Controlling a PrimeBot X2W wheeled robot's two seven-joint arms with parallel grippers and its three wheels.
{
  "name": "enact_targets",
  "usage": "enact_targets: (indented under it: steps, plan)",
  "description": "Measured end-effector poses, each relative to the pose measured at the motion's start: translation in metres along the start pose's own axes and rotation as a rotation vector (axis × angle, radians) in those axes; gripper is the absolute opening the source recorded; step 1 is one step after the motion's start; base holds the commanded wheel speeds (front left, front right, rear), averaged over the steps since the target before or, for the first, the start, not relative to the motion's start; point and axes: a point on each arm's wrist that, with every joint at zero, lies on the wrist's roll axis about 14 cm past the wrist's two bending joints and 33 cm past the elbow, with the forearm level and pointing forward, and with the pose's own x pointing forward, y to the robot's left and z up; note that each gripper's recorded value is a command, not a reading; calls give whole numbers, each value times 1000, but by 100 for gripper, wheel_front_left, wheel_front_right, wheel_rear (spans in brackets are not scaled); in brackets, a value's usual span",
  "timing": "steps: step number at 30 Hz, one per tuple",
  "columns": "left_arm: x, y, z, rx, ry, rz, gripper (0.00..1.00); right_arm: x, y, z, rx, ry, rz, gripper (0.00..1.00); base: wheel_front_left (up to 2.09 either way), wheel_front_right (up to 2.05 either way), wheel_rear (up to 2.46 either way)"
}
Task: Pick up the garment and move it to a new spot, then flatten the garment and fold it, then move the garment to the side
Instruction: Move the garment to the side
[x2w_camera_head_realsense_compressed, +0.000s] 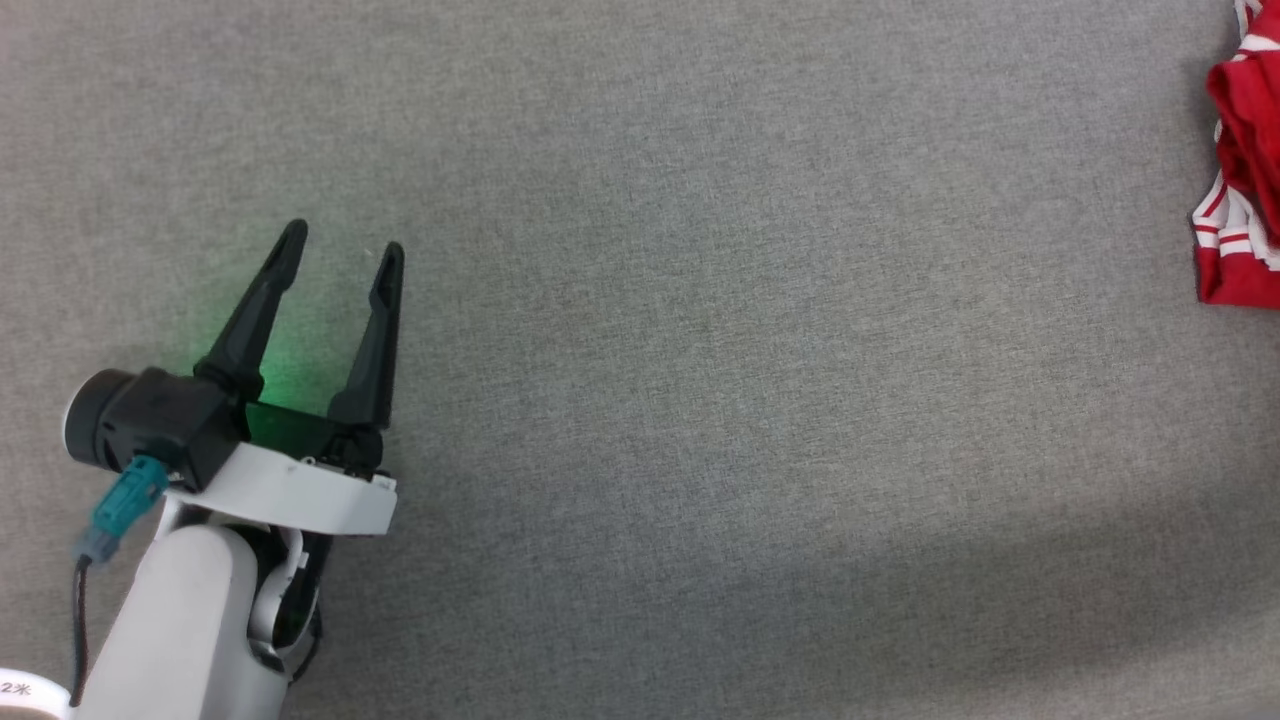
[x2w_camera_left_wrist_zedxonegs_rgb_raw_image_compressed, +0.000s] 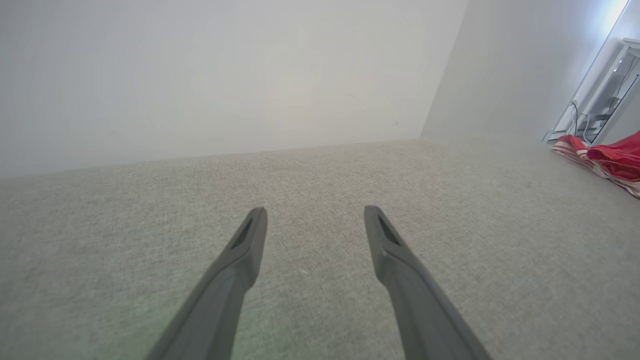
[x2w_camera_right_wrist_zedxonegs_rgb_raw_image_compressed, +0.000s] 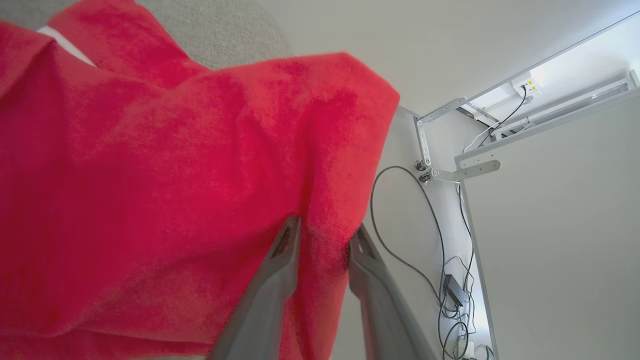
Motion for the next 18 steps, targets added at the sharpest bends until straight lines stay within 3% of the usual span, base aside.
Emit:
enact_targets:
  steps: [2,18]
  plan:
    - [-1,0,2,2,-2,2,100,1,1,0,2,-4,0,100,0,0,0]
    - [-17,-2,30,16,-38,31,100,-18,3,33,88,-164,17,100,0,0,0]
